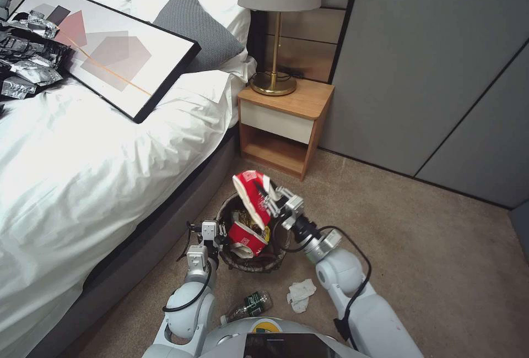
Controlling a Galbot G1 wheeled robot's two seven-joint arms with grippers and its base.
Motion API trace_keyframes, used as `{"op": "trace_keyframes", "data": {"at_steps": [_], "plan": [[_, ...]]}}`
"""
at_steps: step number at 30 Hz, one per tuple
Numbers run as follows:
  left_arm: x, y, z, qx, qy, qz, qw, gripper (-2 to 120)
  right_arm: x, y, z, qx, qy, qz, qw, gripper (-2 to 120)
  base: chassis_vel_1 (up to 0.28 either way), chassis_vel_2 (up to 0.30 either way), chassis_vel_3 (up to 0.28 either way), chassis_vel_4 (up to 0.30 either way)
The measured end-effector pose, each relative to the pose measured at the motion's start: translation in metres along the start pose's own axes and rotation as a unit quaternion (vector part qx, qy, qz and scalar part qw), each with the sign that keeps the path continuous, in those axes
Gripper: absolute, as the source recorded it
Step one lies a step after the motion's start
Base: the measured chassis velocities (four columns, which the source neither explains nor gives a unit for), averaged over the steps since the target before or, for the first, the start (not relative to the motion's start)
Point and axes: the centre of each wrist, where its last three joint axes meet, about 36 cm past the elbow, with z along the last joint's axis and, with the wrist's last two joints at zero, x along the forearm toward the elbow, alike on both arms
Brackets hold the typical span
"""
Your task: Pick up the trash bin, then pick up the garbage from the floor and place it into the trash bin.
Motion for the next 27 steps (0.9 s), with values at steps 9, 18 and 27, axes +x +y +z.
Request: {"op": "trace_keyframes", "data": {"at_steps": [9, 18, 27], "plan": [[0.000, -0.003, -0.001, 0.001, -0.001, 0.003, 1.0000, 5, 0.002, 0.008, 0.037, -0.007, 0.038, -0.002, 0.999, 21, 0.000, 0.000, 0.000, 0.000], [0.000, -0.004, -0.001, 0.001, -0.001, 0.005, 1.0000, 5, 0.010, 0.006, 0.064, -0.005, 0.075, 0.011, 0.997, 22, 0.000, 0.000, 0.000, 0.000], [0.000, -0.004, -0.001, 0.002, -0.001, 0.005, 1.0000, 5, 0.016, 0.006, 0.073, -0.003, 0.083, 0.014, 0.996, 53, 0.000, 0.000, 0.000, 0.000]]}}
